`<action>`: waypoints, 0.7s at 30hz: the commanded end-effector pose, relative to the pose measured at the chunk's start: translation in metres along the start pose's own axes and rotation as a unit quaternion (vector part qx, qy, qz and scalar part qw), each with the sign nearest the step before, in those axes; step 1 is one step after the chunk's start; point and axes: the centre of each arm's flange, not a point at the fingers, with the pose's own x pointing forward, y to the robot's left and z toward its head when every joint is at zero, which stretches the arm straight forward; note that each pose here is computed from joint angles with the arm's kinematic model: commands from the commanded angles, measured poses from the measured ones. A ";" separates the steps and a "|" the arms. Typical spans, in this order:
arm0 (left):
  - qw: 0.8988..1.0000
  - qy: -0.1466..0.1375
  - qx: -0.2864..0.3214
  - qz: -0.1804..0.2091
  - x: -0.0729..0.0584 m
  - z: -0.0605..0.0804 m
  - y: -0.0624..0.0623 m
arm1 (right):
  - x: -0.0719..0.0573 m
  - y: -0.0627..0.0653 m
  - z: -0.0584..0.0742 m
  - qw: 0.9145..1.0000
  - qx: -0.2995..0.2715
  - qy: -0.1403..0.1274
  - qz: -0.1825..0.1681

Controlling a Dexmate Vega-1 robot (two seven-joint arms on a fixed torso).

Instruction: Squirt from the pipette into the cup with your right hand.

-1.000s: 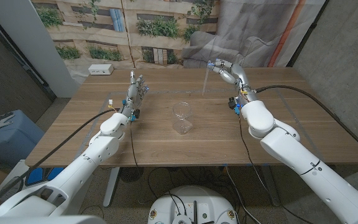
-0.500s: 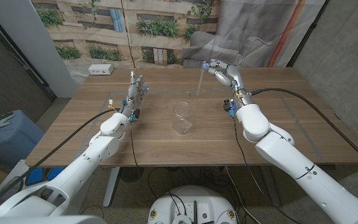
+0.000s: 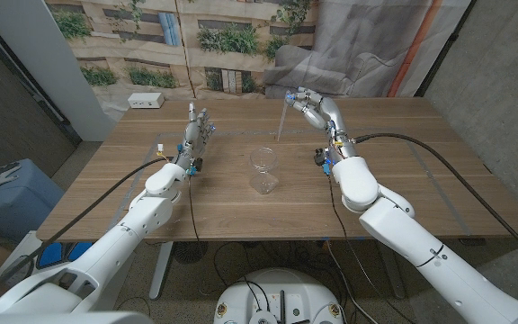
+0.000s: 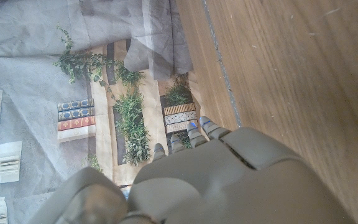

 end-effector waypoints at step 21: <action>1.000 0.000 0.000 0.000 0.000 0.000 0.000 | -0.007 0.049 -0.010 1.000 -0.010 -0.016 -0.003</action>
